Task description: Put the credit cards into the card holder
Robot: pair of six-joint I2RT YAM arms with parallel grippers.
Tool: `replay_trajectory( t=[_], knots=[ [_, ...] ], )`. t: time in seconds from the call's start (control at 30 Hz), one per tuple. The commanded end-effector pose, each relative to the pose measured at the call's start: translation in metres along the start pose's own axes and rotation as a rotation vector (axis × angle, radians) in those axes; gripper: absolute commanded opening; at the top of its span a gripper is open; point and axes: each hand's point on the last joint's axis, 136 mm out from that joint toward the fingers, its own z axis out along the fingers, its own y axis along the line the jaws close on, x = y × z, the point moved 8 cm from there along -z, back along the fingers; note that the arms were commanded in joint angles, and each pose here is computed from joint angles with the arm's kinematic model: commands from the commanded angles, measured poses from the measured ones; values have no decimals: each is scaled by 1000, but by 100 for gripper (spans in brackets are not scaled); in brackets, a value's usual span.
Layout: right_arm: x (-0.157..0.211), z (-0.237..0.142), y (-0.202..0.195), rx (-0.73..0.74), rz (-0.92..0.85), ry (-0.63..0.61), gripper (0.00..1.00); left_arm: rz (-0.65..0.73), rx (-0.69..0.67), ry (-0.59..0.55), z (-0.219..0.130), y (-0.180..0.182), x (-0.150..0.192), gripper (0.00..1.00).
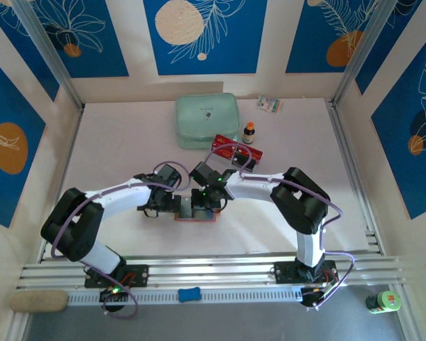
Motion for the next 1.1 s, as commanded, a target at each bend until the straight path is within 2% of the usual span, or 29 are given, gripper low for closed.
replay_trajectory(
  t=[0.0, 0.17, 0.3, 0.57, 0.67, 0.87, 1.07],
  knots=[
    [4, 6, 10, -21, -30, 38, 0, -8, -4, 28, 7, 1, 2, 100],
    [5, 2, 17, -42, -57, 48, 0, -15, 11, 4, -2, 1, -2, 100],
    [4, -16, 16, -42, -67, 17, 0, -26, 24, -44, -19, 1, -10, 100],
    [8, -53, -8, -1, -19, -48, 4, -63, 61, -147, -56, 3, -27, 100],
    [12, -62, -23, 54, 2, -65, 12, -73, 72, -172, -64, 4, -30, 100],
    [17, -67, -46, 145, 22, -77, 38, -88, 92, -207, -75, 6, -31, 100],
    [13, -59, -51, 187, 12, -73, 41, -93, 101, -218, -79, 7, -31, 100]
  ],
)
